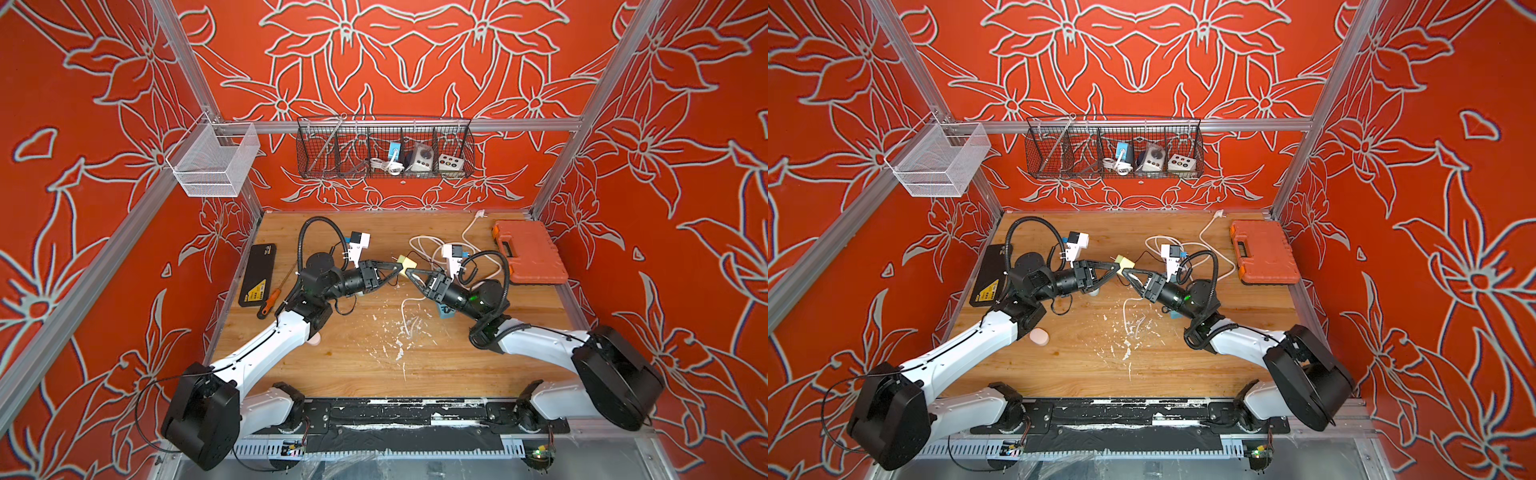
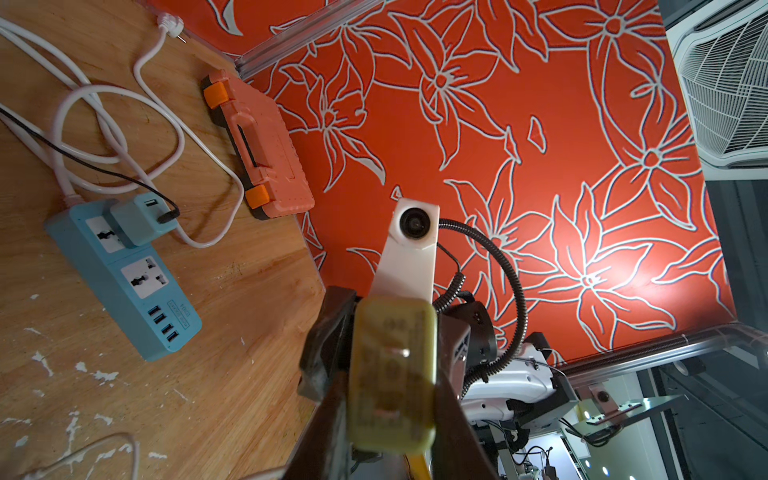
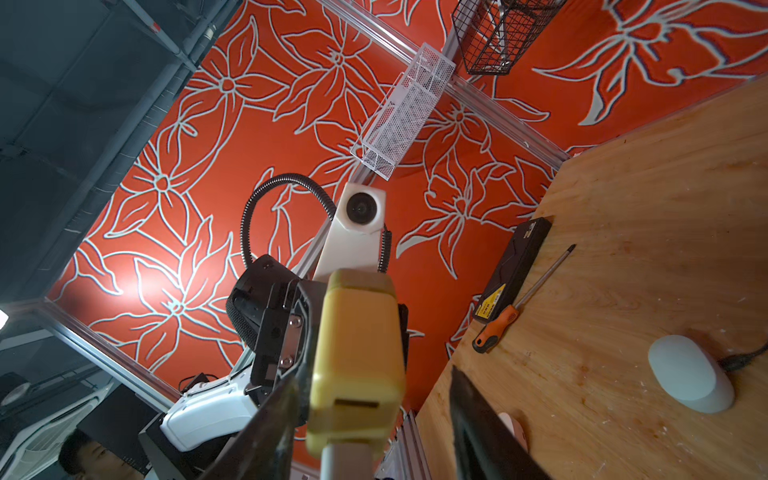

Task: Charge the bluetooth headset
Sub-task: Adjust the charging cable at the plug.

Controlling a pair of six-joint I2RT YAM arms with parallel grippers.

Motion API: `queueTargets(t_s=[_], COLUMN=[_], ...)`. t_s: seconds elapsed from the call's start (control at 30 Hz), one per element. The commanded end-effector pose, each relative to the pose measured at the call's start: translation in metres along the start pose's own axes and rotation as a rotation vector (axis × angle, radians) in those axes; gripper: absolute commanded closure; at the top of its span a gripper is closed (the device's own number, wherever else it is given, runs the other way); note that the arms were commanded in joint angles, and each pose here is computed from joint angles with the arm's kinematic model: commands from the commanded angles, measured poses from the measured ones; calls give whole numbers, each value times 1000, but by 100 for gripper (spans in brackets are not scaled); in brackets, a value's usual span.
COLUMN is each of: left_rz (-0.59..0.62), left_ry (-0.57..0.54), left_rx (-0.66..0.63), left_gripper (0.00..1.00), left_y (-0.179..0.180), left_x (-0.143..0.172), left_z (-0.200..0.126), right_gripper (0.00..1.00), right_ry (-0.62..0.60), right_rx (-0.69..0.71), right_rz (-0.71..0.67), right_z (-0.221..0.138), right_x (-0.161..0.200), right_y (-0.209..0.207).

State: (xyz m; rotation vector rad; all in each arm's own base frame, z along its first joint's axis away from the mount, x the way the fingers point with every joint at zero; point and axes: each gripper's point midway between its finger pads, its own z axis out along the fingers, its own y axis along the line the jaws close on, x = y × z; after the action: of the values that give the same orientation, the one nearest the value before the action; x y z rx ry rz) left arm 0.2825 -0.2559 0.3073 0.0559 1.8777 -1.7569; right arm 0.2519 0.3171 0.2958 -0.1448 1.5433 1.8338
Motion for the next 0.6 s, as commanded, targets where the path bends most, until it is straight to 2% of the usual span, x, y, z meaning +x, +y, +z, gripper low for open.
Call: queueTargets(t_s=[0.0,0.1,0.23,0.37,0.43,0.57], left_rz=[42,46,49,42,35,48], left_ry=[-13,-18,-22,-13,-12,1], left_rx=[38,31,27,25,18,-27], left_gripper=[100,100,100,99,85,46], left_y=[-14,-13,-13,-11,-10,-7], left_x=[-1,0,0,1,2,6], left_z=[-3,-5,-5,-4,-5,-9], right_gripper=[51,60,68,84,88,88], right_ry=[-39,-34,-49,-42,-41,-59], right_rx=[-135,-130,-120,-128,-125,-105], right_rz=[-4,-2,-7,-12,-13,-5], right_z=[8,8,5,5,5,2], right_x=[-13,-10,-12,-11,-11,-12], right_y=[34,32,30,33,31,27])
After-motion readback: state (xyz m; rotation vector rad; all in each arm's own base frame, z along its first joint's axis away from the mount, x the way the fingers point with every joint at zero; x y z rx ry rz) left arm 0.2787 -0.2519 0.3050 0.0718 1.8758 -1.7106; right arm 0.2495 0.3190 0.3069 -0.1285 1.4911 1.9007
